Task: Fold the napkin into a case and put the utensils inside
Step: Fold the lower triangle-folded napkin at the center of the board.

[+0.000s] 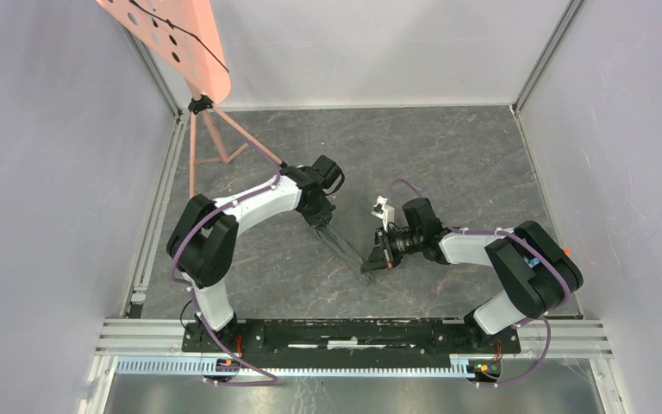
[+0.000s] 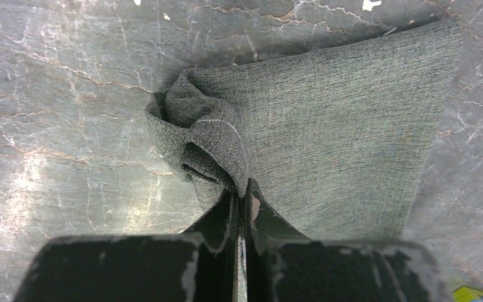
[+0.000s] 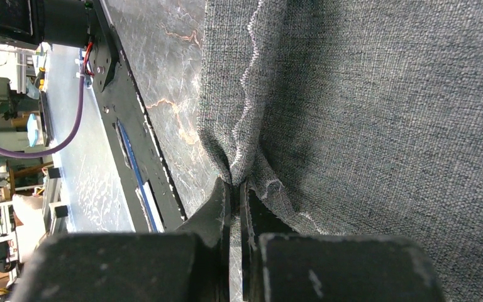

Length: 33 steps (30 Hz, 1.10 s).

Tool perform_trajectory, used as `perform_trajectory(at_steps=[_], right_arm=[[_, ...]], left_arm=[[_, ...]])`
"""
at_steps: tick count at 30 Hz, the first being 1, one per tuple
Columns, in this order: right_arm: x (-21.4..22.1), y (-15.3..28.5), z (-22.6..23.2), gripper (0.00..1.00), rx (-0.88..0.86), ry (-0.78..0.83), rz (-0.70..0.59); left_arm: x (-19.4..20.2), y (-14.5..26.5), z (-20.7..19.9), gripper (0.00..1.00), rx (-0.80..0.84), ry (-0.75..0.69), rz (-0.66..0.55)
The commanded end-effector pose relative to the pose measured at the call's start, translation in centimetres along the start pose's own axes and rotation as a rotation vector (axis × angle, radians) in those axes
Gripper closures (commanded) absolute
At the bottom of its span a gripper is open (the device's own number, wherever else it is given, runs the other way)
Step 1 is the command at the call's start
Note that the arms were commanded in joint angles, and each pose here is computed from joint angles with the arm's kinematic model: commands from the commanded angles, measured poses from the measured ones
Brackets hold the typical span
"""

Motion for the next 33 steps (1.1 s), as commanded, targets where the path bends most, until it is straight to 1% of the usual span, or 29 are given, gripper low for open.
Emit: perform_trajectory(at_steps=[1,2,4,5,7,10,12,14,17,19,20,21,25,30,33], right_arm=[[0.2,0.3,0.3,1.00,-0.019,0.028,0.028],[0.2,0.4,0.4,1.00,-0.019,0.031,0.026],[0.2,0.4,0.4,1.00,-0.017,0.035,0.024],[0.2,0.4,0.5,0.99,-0.016,0.036,0.023],[0.3,0.4,0.5,0.99,-0.015,0.037,0.023],[0.3,0.5,0.6,1.00,-0.016,0.039,0.024],[0.2,0.4,0.9,0.99,-0.019,0.047,0.024],[0.1,0.4,1.1,1.00,-0.018,0.055,0.022],[-0.1,0.3,1.1,1.00,-0.016,0.057,0.021],[-0.1,0.3,1.1,1.00,-0.015,0.055,0.025],[-0.2,0.2,1.1,1.00,-0.015,0.055,0.025],[-0.2,0.2,1.1,1.00,-0.014,0.057,0.026],[-0.2,0.2,1.2,1.00,-0.012,0.058,0.028],[0.0,0.2,1.2,1.00,-0.007,0.060,0.035],[-0.1,0.2,1.2,1.00,-0.009,0.062,0.032]], left_arm=[[-1.5,1.6,0.8,0.98,-0.024,0.002,-0.116],[-1.4,1.9,1.1,0.95,-0.010,-0.010,-0.120],[-1.2,2.5,1.6,0.84,0.015,-0.036,-0.123],[-1.1,3.0,1.9,0.73,0.032,-0.053,-0.125],[-0.9,3.8,2.8,0.57,0.051,-0.076,-0.132],[-0.5,5.0,4.3,0.34,0.109,-0.098,-0.163],[-0.4,5.3,5.4,0.29,0.137,-0.101,-0.174],[-0.3,5.0,6.4,0.26,0.201,-0.111,-0.162],[-0.7,4.5,6.6,0.13,0.326,-0.102,-0.154],[-1.0,4.3,6.3,0.06,0.392,-0.115,-0.161],[-1.1,4.2,6.1,0.03,0.409,-0.122,-0.165],[-1.2,4.1,5.9,0.03,0.416,-0.123,-0.165],[-1.5,2.8,5.3,0.06,0.424,-0.123,-0.126],[-1.3,1.6,4.7,0.15,0.437,-0.090,-0.089],[-1.5,1.5,5.0,0.19,0.410,-0.077,-0.105]])
Point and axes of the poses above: each gripper's point midway between its finger pads, its own y axis back along the fingers, its own z axis along the line the jaws close on, x = y × z, the point moved 8 cm from there along y, back along the fingers, and after that the axes turned 13 degrees about -y, right-handed, at the moved point
